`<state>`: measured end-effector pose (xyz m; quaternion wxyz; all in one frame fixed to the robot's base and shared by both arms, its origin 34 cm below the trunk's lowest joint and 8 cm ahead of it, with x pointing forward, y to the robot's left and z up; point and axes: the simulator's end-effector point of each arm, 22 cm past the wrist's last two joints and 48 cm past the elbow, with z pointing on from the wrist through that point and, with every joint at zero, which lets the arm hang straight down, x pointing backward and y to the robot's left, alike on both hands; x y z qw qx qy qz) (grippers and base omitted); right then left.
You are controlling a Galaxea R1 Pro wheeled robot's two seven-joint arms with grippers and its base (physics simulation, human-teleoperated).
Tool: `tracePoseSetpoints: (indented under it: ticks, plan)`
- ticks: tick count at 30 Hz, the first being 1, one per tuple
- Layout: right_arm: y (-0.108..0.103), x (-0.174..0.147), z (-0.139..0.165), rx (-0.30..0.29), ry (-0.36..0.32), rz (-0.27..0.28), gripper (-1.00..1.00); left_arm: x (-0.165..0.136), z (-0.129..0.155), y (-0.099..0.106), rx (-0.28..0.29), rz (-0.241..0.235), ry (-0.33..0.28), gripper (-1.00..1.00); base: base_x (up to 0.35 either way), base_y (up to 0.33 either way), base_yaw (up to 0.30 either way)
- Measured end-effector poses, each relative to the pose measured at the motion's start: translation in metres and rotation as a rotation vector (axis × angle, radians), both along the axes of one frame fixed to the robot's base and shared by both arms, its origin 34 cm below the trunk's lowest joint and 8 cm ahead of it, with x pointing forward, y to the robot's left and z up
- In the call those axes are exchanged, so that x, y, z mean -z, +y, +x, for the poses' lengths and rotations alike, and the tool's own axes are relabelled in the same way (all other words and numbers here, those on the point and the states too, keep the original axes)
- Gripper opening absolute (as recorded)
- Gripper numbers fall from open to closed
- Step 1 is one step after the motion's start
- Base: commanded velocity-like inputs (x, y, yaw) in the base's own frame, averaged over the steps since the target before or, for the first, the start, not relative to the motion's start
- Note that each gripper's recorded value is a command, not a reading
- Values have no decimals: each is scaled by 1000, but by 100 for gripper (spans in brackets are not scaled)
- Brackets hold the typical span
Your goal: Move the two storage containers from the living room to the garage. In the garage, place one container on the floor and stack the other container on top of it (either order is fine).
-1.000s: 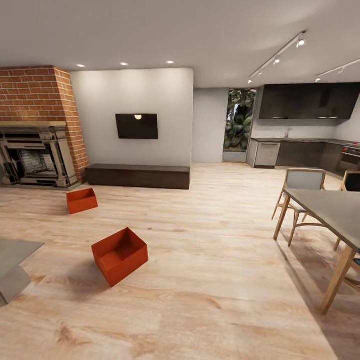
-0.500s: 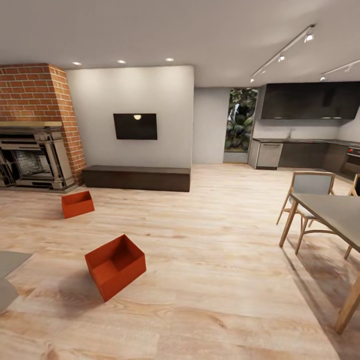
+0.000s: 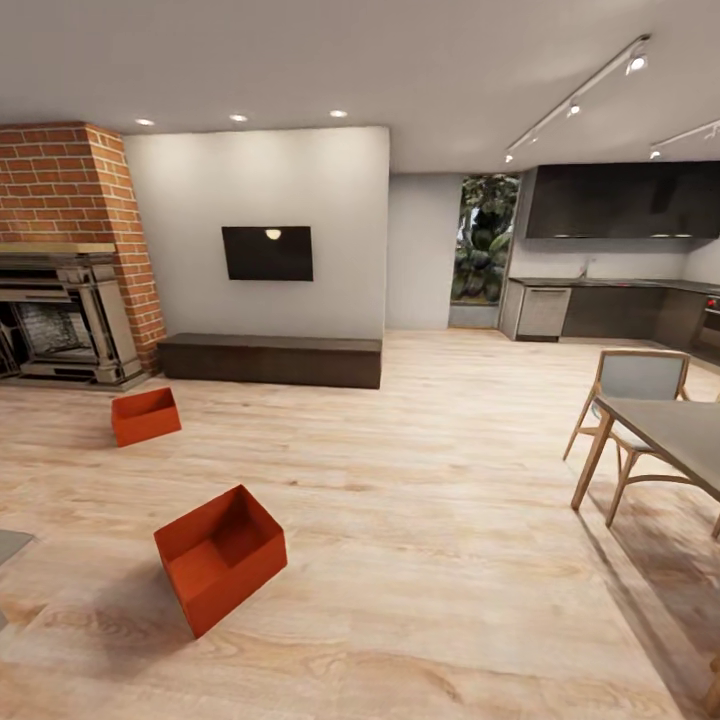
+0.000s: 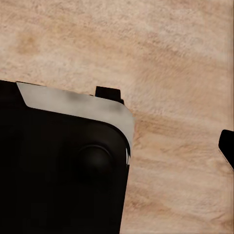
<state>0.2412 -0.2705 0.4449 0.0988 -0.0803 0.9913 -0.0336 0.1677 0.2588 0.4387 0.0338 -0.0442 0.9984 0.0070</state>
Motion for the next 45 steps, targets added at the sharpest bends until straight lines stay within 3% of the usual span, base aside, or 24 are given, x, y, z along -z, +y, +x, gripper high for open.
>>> tracePoseSetpoints:
  ticks: [11,27,45]
  plan:
    - [0,0,0,0,0,0,100,0,0,0,0,0,0,100,324,0,18]
    - [0,0,0,0,1,0,100,0,2,2,-10,2,-5,100,304,0,263]
    - [0,0,-1,0,4,-1,100,0,2,3,-14,4,-4,100,30,0,274]
